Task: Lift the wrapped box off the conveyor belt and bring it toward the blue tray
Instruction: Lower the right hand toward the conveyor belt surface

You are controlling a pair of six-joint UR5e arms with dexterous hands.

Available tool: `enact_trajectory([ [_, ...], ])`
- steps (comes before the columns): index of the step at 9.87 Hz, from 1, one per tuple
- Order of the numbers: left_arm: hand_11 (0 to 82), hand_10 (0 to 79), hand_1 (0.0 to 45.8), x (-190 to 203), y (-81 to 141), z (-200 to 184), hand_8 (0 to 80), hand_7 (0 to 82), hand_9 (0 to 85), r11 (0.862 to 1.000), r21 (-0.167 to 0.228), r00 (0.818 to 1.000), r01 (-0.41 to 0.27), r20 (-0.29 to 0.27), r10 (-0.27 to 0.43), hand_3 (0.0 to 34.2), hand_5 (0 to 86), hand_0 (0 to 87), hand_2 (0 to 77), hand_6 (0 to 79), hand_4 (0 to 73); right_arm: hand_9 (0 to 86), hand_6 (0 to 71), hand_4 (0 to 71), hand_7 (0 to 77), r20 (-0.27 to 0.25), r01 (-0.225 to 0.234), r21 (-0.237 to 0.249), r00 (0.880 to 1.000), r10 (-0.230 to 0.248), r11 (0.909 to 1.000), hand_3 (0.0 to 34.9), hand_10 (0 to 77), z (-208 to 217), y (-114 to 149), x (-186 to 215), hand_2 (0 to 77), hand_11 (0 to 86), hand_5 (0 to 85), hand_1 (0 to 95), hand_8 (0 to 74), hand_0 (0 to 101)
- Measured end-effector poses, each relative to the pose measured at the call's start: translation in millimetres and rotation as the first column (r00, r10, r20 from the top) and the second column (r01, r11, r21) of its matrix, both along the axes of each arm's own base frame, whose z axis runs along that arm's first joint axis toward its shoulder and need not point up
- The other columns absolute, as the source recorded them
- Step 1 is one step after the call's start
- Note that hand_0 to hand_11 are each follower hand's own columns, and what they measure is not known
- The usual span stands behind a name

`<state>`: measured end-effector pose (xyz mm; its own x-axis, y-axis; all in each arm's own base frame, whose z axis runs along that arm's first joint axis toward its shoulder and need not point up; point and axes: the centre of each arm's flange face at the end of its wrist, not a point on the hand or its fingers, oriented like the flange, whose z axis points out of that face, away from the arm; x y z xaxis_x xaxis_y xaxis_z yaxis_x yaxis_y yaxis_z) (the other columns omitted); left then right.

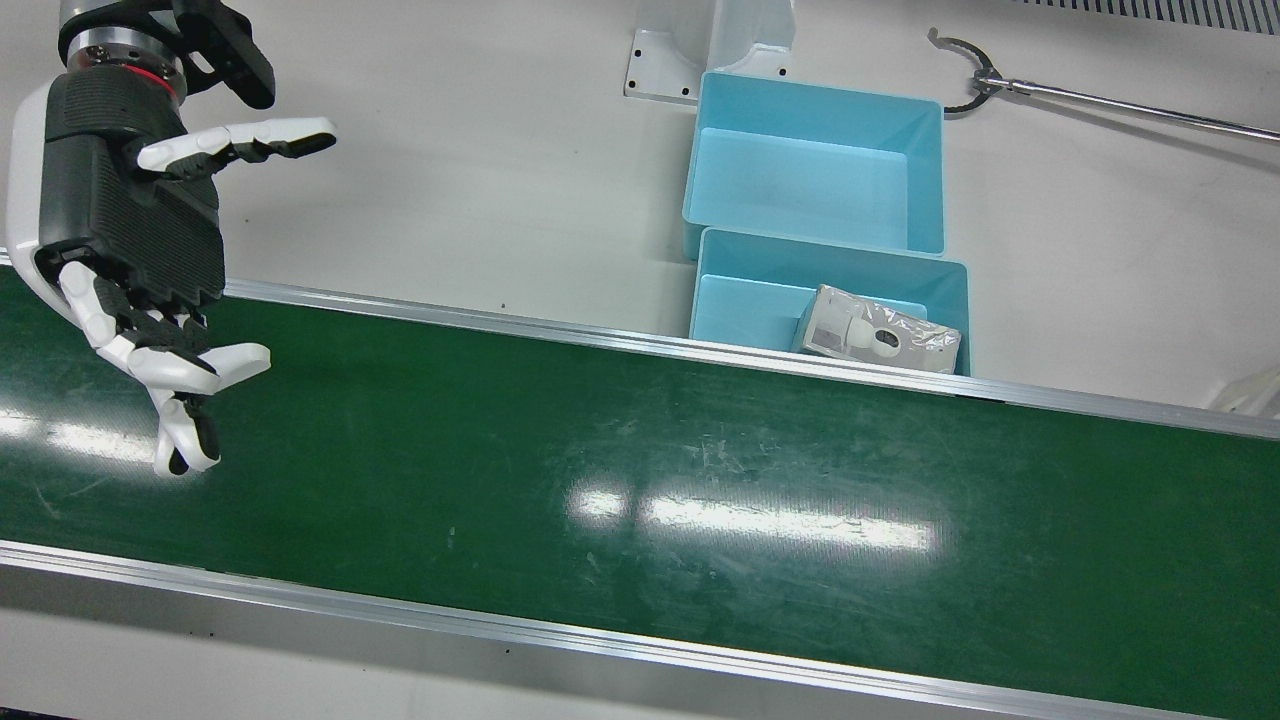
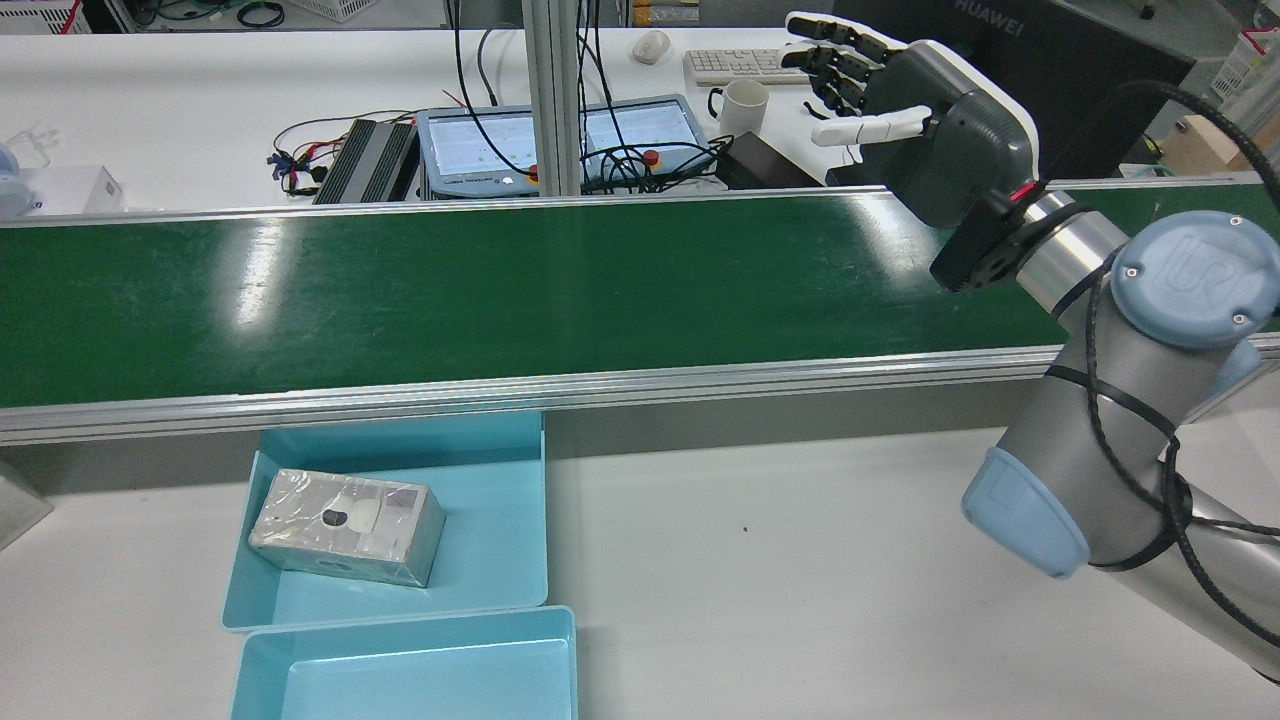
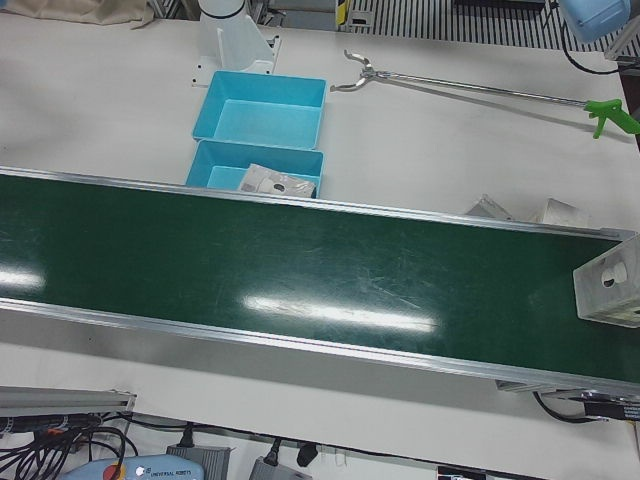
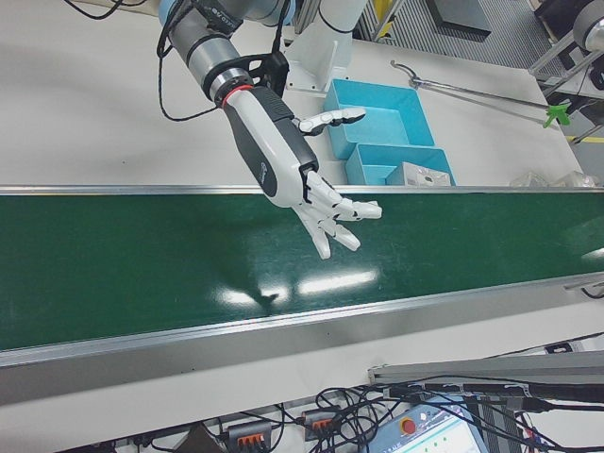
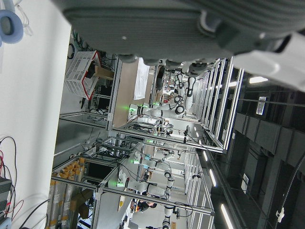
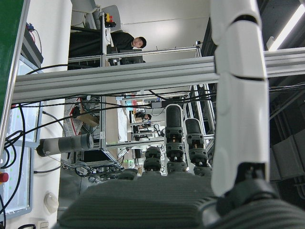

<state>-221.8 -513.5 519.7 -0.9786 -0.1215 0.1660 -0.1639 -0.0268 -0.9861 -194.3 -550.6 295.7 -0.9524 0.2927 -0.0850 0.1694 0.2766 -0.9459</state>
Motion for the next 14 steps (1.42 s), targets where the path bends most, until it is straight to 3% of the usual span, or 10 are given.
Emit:
enact_trajectory([
  [1,0.5,0.0,0.0,0,0,0,0.5,0.5,0.0,1.0,0.0,1.0,0.0,0.0,0.0,0.0,1.1,0.0,0.5,0.0,0.0,11.4,13.6,13.6,33.3,-0.005,0.002,-0.007,1.0,-0.002,1.0,0.1,0.0,3,-2,-3,10.4,1.1,21.3,14.7,9.3,50],
  [2,0.5,0.0,0.0,0,0,0,0.5,0.5,0.0,1.0,0.0,1.0,0.0,0.0,0.0,0.0,1.1,0.0,0.5,0.0,0.0,2.7,10.4,12.0,24.5,-0.011,0.008,-0.015,1.0,-0.009,0.9998,0.0,0.0,7,-4,-10,10.4,1.1,16.4,14.7,4.4,50],
  [7,0.5,0.0,0.0,0,0,0,0.5,0.5,0.0,1.0,0.0,1.0,0.0,0.0,0.0,0.0,1.1,0.0,1.1,0.5,0.0,6.5,8.7,10.4,25.1,-0.018,0.041,-0.025,0.999,-0.041,0.9989,0.0,0.0,6,-10,-38,10.4,1.1,14.2,15.8,5.4,50],
  [9,0.5,0.0,0.0,0,0,0,0.5,0.5,0.5,1.0,0.0,1.0,0.0,0.0,0.0,0.0,1.1,0.0,1.1,0.0,0.0,4.9,8.2,7.6,19.6,-0.012,0.053,-0.022,0.999,-0.053,0.9984,0.1,0.0,12,-15,-52,4.4,1.1,12.5,14.2,3.3,49],
  [10,0.5,0.5,0.0,0,0,0,0.5,0.5,0.5,1.0,0.0,1.0,0.0,0.0,0.0,0.0,1.1,0.0,1.1,0.5,0.0,4.4,8.2,9.8,24.0,-0.004,0.054,-0.01,0.999,-0.054,0.9985,0.0,0.0,12,-17,-55,7.6,1.1,14.7,14.2,3.3,49],
  [14,0.5,0.0,0.0,0,0,0,0.5,0.5,0.0,1.0,0.0,1.0,0.0,0.0,0.0,0.0,1.1,0.0,0.5,0.5,0.0,5.4,8.2,9.8,21.3,-0.004,0.046,-0.014,0.999,-0.046,0.9988,0.2,0.0,20,-23,-61,7.1,1.1,14.7,12.5,3.8,48],
])
